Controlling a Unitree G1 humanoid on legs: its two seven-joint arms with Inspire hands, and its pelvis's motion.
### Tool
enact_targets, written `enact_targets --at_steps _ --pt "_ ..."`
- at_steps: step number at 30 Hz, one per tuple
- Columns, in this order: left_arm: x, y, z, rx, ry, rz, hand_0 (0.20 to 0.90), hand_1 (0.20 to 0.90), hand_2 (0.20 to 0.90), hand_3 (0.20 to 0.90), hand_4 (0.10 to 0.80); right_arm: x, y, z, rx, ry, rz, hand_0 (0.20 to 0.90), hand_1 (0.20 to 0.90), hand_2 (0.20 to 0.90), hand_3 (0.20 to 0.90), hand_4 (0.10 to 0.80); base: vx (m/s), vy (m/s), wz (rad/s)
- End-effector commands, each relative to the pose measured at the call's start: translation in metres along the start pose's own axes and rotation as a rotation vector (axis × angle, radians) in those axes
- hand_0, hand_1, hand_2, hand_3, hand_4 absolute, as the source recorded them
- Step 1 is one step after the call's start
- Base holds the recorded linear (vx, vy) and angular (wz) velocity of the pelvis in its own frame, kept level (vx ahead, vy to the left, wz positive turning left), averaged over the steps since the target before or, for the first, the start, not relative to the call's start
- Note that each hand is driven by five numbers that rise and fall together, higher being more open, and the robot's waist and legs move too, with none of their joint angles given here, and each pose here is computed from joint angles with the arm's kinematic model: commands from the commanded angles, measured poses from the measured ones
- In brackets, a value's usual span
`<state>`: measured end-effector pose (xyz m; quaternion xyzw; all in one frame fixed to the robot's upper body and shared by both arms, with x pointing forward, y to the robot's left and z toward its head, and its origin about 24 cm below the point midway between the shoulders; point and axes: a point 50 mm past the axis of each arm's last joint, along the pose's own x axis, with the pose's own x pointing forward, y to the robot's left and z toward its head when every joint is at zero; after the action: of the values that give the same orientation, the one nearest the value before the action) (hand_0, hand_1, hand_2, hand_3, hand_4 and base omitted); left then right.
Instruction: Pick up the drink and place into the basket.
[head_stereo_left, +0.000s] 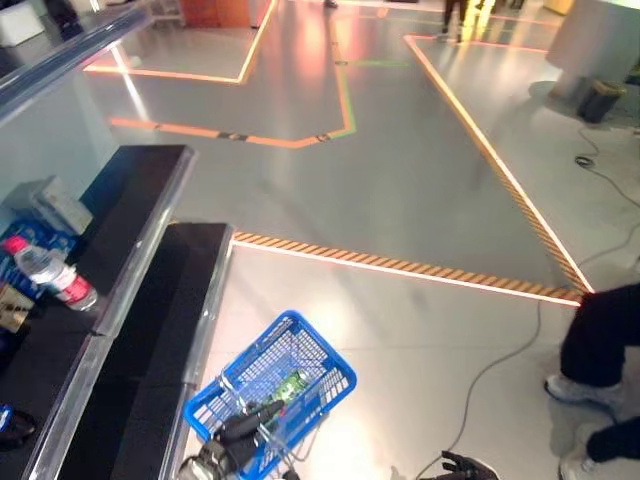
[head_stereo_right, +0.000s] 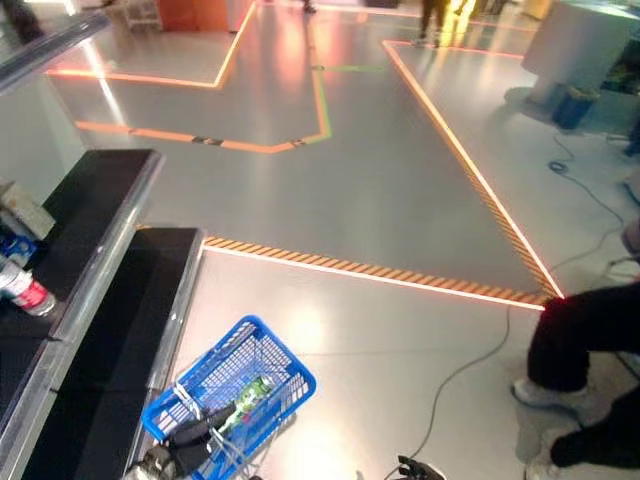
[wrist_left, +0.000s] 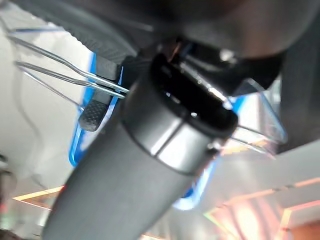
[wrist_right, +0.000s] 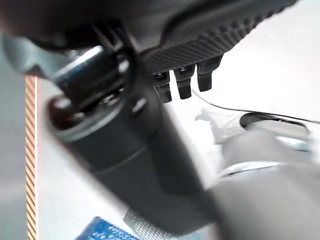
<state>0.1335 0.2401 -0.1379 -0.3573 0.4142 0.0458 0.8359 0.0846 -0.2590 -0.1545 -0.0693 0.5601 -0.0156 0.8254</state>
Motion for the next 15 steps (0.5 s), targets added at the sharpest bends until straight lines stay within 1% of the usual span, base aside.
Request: enact_targets --at_steps 1,4,8,9,12,15 --pt "-0.010 0.006 -0.012 0.007 0.031 -0.053 0.300 0.300 0.300 0.200 0.100 0.000 -0.010 0.020 0.007 -0.087 0.007 0.900 0.900 0.900 0.900 0.800 0.199 -0.009 0.53" --pt "-0.007 0.003 -0.007 0.035 0.032 -0.046 0.300 0.300 0.300 0.200 0.100 0.001 -0.008 0.024 0.044 -0.106 0.018 0.900 0.900 0.900 0.900 0.800 0.218 -0.150 0.62" --pt "-0.002 0.000 0.001 0.053 0.029 -0.028 0.300 0.300 0.300 0.200 0.100 0.001 -0.008 0.025 0.086 -0.118 -0.007 0.900 0.900 0.900 0.900 0.800 0.215 -0.235 0.77" --pt "-0.002 0.000 0.001 0.053 0.031 -0.026 0.300 0.300 0.300 0.200 0.100 0.001 -0.009 0.025 0.088 -0.118 -0.013 0.900 0.900 0.900 0.900 0.800 0.223 -0.185 0.95" --pt "-0.004 0.005 0.000 0.051 0.032 -0.006 0.300 0.300 0.300 0.200 0.100 0.001 -0.011 0.023 0.102 -0.105 -0.029 0.900 0.900 0.900 0.900 0.800 0.366 -0.234 1.32" --pt "-0.006 0.008 -0.001 0.057 0.039 -0.007 0.300 0.300 0.300 0.200 0.100 0.001 -0.012 0.021 0.112 -0.102 -0.038 0.900 0.900 0.900 0.900 0.800 0.300 -0.233 0.85"
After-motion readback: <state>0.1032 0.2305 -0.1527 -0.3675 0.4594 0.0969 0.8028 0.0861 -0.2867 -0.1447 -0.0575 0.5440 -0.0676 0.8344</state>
